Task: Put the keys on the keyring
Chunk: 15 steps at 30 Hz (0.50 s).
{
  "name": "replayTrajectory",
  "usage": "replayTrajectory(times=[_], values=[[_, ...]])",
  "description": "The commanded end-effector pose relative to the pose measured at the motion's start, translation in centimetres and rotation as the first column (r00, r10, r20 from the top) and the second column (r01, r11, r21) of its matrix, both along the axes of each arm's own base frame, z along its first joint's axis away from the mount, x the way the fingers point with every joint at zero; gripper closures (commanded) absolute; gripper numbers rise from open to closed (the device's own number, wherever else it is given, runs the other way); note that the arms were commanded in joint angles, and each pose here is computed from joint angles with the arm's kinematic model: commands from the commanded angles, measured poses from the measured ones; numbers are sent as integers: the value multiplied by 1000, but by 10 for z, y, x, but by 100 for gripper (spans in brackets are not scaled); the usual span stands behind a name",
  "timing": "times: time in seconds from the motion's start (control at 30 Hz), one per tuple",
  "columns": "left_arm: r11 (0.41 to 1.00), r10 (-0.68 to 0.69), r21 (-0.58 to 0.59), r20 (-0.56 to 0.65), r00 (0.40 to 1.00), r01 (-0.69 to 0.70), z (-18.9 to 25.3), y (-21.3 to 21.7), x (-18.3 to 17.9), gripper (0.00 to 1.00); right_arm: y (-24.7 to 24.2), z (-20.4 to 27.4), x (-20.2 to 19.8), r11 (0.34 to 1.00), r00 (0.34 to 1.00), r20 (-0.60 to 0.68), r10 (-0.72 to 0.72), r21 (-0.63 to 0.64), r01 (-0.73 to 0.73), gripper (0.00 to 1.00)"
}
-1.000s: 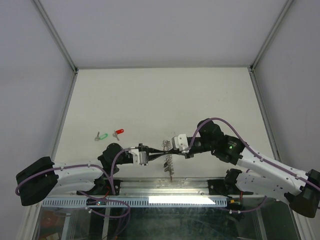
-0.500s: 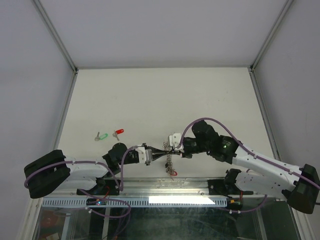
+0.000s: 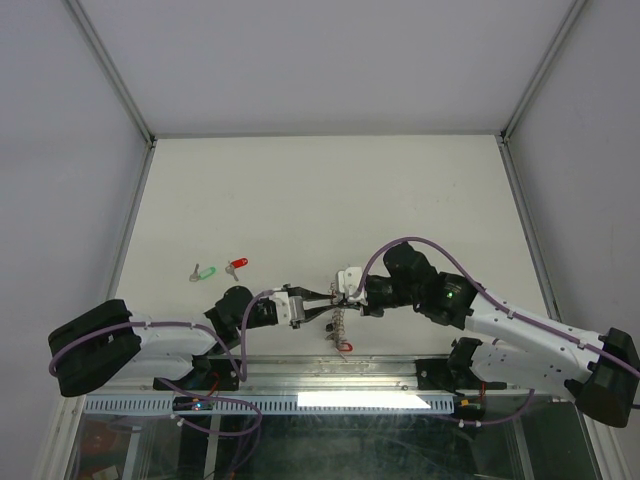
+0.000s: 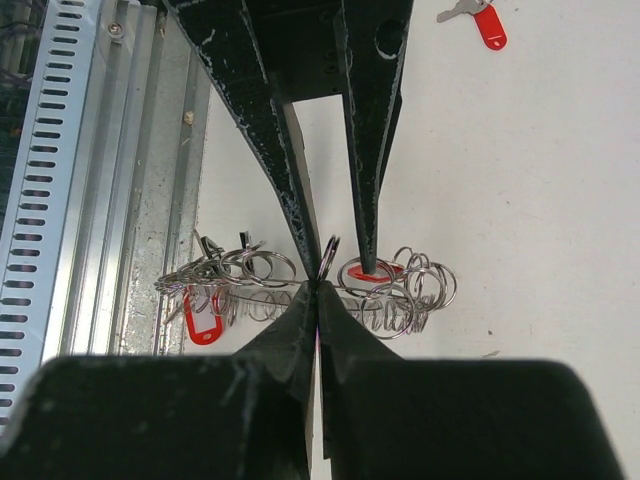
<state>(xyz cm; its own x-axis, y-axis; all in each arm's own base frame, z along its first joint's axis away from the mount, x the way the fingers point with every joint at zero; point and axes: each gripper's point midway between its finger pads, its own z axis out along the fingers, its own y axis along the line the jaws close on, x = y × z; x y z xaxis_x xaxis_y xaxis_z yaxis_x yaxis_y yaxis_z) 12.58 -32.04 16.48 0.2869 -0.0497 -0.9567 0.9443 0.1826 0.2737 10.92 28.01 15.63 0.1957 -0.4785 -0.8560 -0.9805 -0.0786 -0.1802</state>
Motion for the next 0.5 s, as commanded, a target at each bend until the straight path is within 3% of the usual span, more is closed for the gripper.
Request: replayTrajectory(times=[0.0, 0.23, 0.47], values=[[999, -18, -49, 56, 998, 21, 23, -3, -3, 77, 1, 5, 5, 1000, 999, 36, -21, 10, 21, 100], [998, -54, -22, 71, 996, 56, 24, -2, -10, 65, -3, 5, 10, 999, 998, 59, -39, -11, 39, 100], [998, -57, 15, 71, 996, 56, 20, 1, -11, 65, -4, 6, 11, 999, 997, 70, -44, -14, 45, 100]])
